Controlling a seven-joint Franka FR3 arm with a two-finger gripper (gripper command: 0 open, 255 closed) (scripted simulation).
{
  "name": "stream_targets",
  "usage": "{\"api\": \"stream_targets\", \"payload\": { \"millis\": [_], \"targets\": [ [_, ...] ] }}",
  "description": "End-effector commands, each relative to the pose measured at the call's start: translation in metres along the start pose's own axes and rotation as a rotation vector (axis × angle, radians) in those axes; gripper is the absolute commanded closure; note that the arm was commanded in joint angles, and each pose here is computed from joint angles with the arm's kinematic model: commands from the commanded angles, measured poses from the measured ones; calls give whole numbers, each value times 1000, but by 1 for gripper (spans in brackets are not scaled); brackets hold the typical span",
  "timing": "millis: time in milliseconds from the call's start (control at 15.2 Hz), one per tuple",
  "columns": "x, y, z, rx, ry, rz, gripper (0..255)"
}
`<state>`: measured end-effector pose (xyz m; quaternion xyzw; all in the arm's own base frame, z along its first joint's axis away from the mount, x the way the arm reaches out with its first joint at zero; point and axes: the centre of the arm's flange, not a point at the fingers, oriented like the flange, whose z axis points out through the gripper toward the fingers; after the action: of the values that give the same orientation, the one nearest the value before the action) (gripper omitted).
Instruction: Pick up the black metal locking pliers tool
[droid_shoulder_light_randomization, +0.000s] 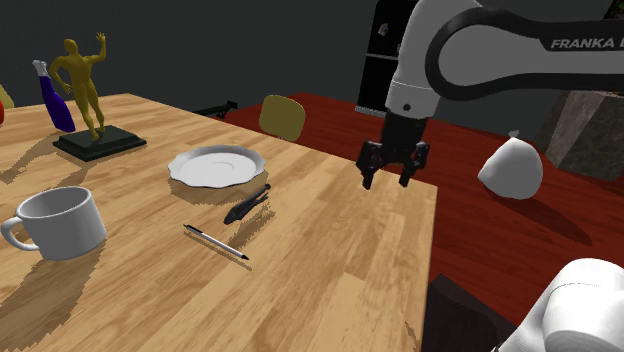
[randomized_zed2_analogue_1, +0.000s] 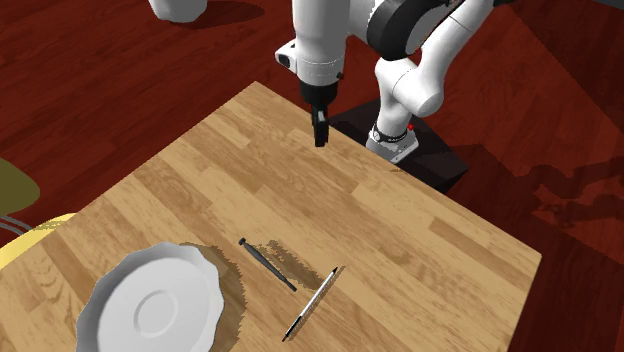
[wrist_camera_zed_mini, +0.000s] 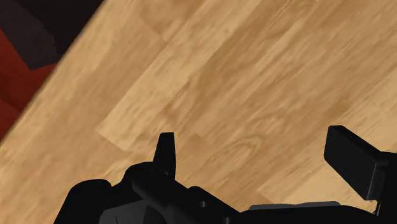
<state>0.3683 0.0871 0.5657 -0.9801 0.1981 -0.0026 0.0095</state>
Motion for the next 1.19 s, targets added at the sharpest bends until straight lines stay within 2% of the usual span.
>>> {"api": "stream_targets", "payload": {
  "millis": [0,528,1122],
  "targets": [
    [4,-25,5,5,-13,64,0],
    [38,-119,32,20,-60,300,0],
    [100,-214,63,38,-114,565,0]
  ]
}}
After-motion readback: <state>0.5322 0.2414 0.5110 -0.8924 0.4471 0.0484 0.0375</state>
